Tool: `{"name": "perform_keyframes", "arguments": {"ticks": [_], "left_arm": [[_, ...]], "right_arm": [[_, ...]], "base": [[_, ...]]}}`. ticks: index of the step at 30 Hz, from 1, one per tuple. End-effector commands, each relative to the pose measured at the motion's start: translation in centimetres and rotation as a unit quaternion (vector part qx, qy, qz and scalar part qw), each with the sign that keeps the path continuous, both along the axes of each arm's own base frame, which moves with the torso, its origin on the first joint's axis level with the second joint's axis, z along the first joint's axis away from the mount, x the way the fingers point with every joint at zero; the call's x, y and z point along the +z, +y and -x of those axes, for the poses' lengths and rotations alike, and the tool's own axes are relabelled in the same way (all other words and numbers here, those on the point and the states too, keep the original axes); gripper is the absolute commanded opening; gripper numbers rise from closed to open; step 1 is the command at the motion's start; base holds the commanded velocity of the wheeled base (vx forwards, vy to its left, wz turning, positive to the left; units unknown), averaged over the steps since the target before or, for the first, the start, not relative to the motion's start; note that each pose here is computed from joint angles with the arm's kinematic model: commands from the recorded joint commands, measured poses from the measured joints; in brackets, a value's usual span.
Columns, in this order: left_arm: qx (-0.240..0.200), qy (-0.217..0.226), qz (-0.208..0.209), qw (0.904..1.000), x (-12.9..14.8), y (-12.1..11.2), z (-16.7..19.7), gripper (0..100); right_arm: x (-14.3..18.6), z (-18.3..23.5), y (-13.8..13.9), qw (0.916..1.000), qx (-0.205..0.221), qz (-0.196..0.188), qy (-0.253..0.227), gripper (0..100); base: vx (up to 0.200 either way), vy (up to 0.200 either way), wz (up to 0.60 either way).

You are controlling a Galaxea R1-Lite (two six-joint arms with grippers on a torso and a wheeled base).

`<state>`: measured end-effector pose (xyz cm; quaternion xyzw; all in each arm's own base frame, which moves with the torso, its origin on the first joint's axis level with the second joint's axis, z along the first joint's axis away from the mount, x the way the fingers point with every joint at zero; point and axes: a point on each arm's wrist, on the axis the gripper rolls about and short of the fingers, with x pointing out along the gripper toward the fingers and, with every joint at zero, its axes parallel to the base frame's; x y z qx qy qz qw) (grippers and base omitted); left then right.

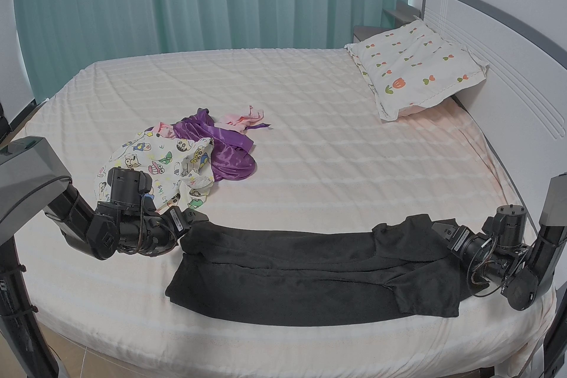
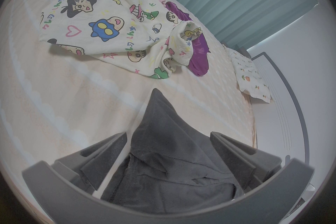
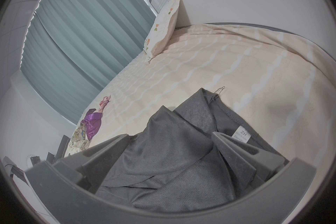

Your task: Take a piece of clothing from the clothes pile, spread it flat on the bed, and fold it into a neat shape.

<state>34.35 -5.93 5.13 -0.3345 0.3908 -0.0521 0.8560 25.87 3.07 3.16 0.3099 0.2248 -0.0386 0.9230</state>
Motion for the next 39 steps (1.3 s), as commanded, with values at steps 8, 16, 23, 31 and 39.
{"name": "perform_keyframes", "arguments": {"ticks": [8, 16, 23, 31, 39], "left_arm": [[-0.017, 0.02, -0.016, 0.9995, -1.6, -0.4, 0.1, 0], [-0.009, 0.031, -0.023, 0.9992, -1.8, 0.2, 2.1, 0], [-0.007, 0.015, -0.024, 0.9996, -1.1, 0.4, 2.8, 0], [-0.02, 0.024, -0.036, 0.9989, -2.0, 0.4, 2.9, 0], [-0.008, 0.0, -0.028, 0.9996, -0.4, 0.9, 2.7, 100]], "right_arm": [[0.3, 0.1, 0.3, 1.0, 0.004, 0.0, -0.005, 100], [0.2, 0.1, 0.4, 1.0, 0.007, 0.0, -0.004, 100], [0.2, 0.3, 0.6, 0.9999, 0.011, -0.001, -0.002, 100], [0.2, 0.3, 0.6, 0.9999, 0.012, -0.001, -0.003, 100], [0.5, 0.4, 0.6, 0.9999, 0.011, -0.001, -0.008, 100]], "base": [[0.0, 0.0, 0.0], [0.0, 0.0, 0.0], [0.0, 0.0, 0.0], [0.0, 0.0, 0.0], [0.0, 0.0, 0.0]]}}
